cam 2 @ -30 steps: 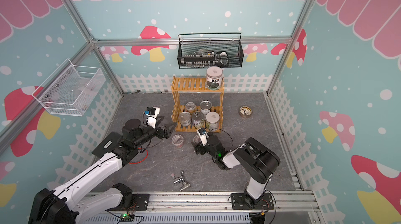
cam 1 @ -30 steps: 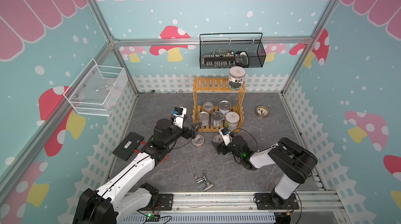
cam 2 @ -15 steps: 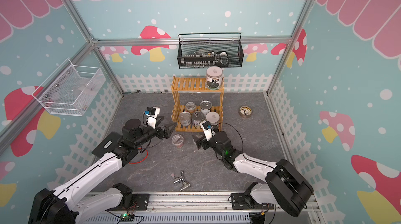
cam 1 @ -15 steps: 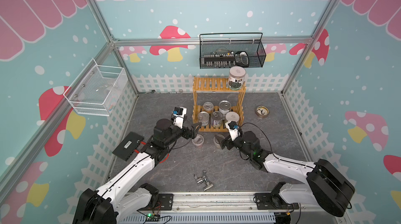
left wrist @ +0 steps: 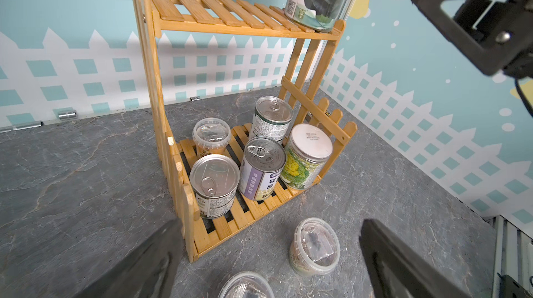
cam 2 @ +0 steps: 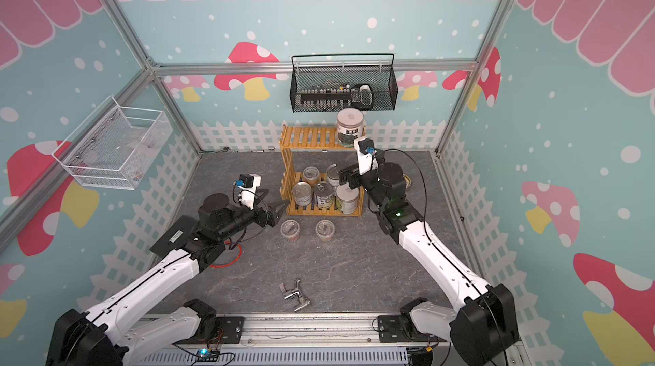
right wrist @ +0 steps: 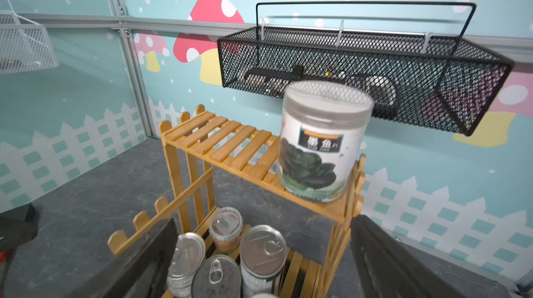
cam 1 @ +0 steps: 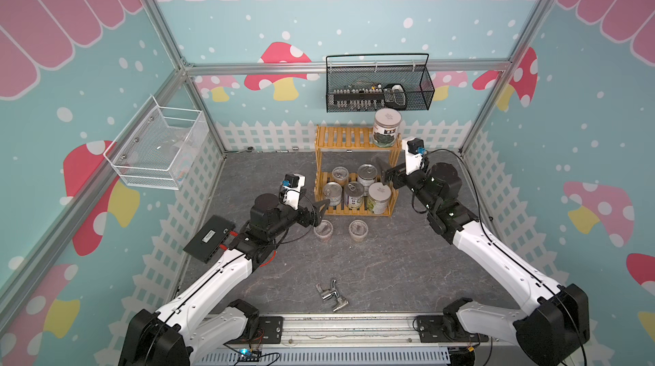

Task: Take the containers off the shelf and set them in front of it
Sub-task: 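Pick up a container from the shelf.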

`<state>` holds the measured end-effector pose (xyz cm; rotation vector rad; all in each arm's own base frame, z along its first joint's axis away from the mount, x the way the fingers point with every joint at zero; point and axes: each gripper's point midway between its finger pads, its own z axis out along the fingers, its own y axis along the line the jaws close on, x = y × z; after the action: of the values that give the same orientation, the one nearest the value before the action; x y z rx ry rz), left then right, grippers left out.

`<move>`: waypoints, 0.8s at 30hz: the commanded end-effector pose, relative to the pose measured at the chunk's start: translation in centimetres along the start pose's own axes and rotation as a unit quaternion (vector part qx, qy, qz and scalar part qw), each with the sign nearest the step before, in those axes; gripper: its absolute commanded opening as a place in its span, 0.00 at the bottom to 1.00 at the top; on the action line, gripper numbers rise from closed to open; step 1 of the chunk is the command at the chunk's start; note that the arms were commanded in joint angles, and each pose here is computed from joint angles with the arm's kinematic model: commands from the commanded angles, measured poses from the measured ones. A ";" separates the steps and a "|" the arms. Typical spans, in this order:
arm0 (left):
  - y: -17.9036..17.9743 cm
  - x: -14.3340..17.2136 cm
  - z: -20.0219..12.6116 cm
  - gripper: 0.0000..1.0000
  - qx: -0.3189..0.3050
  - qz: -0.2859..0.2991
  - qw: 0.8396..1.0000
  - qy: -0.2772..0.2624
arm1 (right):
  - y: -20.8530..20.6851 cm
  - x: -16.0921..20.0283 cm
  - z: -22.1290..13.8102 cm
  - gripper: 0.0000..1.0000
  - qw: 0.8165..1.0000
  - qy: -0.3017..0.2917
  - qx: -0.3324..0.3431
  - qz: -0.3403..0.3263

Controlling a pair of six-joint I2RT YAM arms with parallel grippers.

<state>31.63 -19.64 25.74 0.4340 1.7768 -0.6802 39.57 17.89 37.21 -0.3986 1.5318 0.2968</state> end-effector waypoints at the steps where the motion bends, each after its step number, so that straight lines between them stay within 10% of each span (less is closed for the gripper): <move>1: -0.7 -2.2 -0.7 0.99 0.012 0.013 1.000 -0.023 | -1.1 0.3 1.6 0.99 1.000 0.024 -0.006 -0.011; 24: 0.3 -4.7 -0.9 0.99 0.015 0.003 0.999 -0.050 | -5.4 -1.1 11.4 0.99 0.998 0.055 0.011 -0.007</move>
<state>32.59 -18.44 28.79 0.4136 1.7140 -0.6875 51.65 18.09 38.13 -0.4279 1.6374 0.2479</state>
